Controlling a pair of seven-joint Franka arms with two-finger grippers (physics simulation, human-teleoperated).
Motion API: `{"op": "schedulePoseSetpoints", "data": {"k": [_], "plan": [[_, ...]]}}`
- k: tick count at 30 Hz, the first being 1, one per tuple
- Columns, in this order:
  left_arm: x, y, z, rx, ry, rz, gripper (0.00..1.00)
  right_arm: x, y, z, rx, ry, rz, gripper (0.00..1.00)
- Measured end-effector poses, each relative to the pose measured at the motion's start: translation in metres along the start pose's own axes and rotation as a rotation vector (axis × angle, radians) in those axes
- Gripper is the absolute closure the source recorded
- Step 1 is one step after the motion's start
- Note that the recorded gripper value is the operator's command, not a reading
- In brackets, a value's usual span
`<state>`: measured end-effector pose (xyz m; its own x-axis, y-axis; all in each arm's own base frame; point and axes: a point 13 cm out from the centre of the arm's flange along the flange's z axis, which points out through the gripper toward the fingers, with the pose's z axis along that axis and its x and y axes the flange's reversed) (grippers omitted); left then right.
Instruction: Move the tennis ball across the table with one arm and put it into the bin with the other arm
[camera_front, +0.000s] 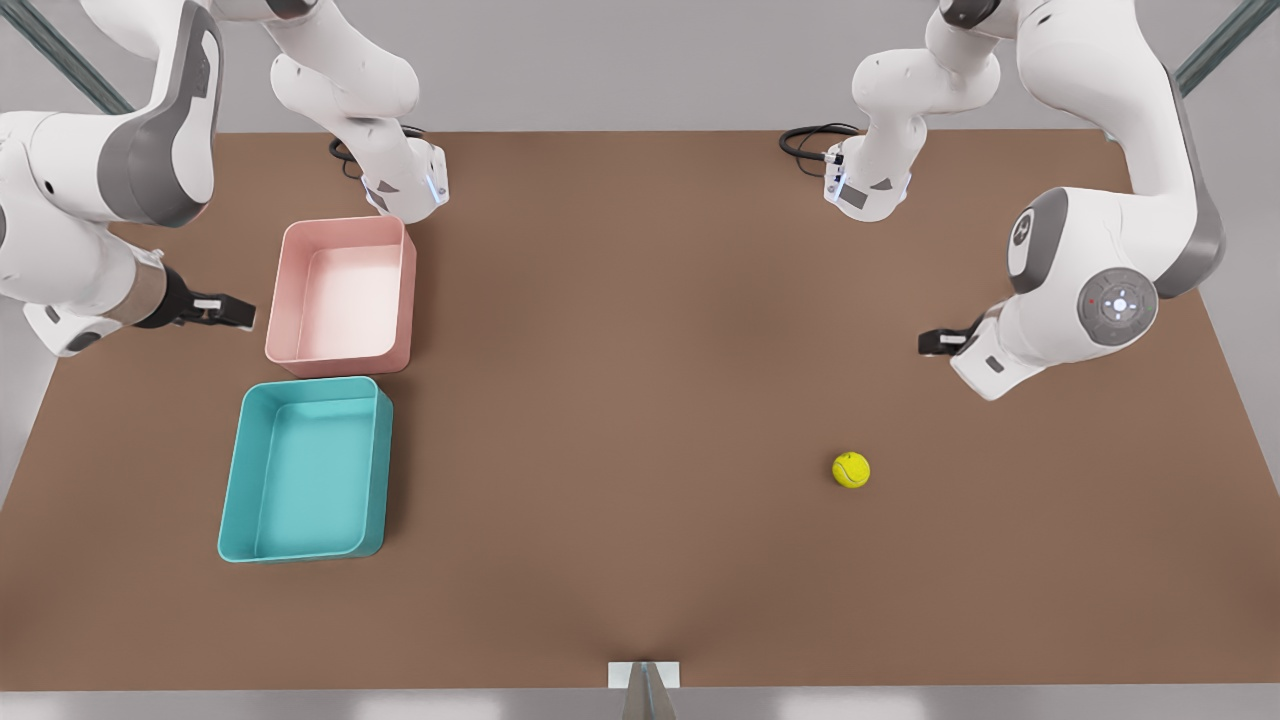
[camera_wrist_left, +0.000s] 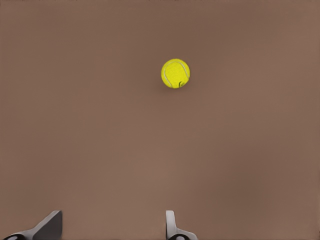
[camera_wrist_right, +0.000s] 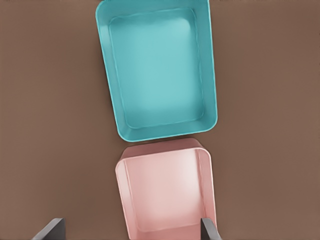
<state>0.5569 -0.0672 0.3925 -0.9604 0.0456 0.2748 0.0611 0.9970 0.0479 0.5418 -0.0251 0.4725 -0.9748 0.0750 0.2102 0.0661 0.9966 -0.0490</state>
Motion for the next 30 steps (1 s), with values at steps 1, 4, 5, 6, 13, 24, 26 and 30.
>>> {"op": "schedulePoseSetpoints", "data": {"k": [1,4,5,6,13,24,26,30], "plan": [[-0.002,0.0,-0.001,0.004,-0.01,-0.004,0.0,-0.002,0.0,0.001,0.0,-0.007,-0.002,0.0],[-0.01,-0.003,0.004,0.011,-0.013,-0.004,0.79,-0.01,0.002,0.006,0.0,-0.016,-0.007,0.0],[-0.019,-0.007,0.014,0.016,0.0,0.013,0.79,-0.014,0.004,0.012,0.004,-0.01,-0.012,0.0],[-0.035,-0.011,0.021,0.024,-0.001,0.036,0.79,-0.016,0.008,0.014,0.007,-0.009,-0.019,0.0],[-0.126,0.025,0.146,0.035,-0.005,0.296,0.79,-0.032,0.018,0.015,0.01,-0.043,-0.035,0.0],[-0.165,0.022,0.267,-0.024,-0.128,0.997,0.79,-0.038,-0.039,0.01,-0.001,-0.042,0.061,0.0],[-0.163,0.015,0.26,-0.053,-0.147,1.084,0.79,-0.041,-0.064,0.015,-0.002,-0.034,0.105,0.0],[-0.156,0.017,0.265,-0.103,-0.136,1.193,0.79,-0.05,-0.072,0.014,0.0,-0.043,0.117,0.0]]}}
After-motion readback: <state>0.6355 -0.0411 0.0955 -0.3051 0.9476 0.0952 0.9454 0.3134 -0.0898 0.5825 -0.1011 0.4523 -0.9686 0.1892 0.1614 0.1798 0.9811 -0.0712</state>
